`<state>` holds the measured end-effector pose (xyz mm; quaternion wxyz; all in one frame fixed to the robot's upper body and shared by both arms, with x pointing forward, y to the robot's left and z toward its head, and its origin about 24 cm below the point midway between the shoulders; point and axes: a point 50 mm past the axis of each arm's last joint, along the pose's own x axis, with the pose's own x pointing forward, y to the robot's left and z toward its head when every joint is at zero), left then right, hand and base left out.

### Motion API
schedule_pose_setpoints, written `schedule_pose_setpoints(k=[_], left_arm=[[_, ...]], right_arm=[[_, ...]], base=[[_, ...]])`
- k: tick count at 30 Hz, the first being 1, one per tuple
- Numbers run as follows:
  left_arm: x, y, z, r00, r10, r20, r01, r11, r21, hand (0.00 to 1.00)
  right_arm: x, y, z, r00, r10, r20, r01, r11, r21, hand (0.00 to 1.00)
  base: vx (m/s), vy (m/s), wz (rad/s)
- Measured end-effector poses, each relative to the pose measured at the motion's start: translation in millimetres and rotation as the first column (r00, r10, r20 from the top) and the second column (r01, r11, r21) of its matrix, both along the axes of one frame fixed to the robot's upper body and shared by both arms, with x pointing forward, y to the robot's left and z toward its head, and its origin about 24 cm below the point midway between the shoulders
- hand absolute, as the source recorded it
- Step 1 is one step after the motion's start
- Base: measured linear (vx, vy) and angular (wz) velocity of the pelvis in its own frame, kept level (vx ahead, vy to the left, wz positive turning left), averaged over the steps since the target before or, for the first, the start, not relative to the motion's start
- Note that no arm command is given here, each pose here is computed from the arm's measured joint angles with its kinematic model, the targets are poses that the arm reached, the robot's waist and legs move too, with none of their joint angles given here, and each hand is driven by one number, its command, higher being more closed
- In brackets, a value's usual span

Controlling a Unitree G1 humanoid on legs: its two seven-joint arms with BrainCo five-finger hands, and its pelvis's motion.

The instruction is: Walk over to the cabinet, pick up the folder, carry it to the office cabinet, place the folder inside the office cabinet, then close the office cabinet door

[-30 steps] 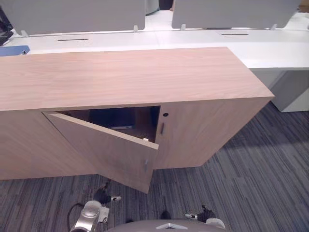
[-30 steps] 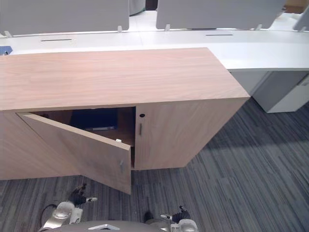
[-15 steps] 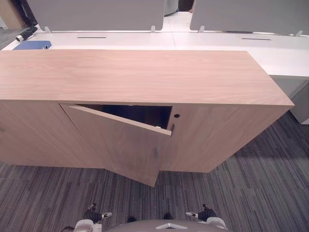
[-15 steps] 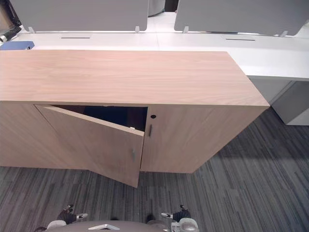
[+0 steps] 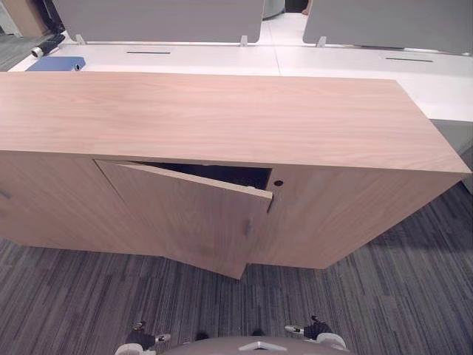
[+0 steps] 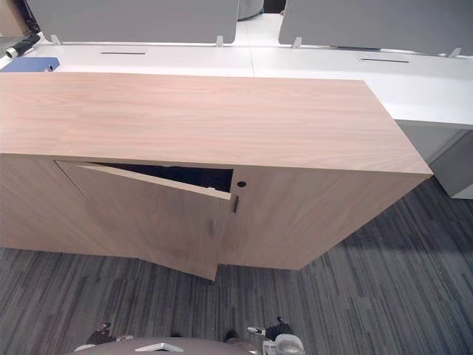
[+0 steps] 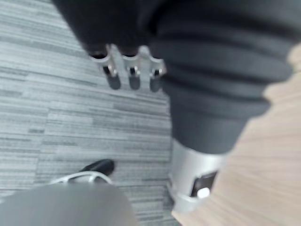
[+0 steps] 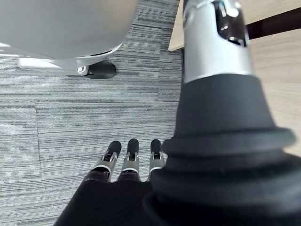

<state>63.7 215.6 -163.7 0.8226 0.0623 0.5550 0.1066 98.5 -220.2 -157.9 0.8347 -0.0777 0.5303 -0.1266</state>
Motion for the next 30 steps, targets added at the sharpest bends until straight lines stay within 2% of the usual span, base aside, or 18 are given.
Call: schedule_pose_setpoints(k=[30], left_arm=[[2.8,-6.6,-0.7,0.998,-0.055,-0.004,0.055,0.998,-0.004,0.00]], right_arm=[[-1.8,-5.0,0.1,0.999,-0.031,-0.014,0.031,1.000,-0.004,0.00]], base=[[-0.03,-0.042,-0.02]])
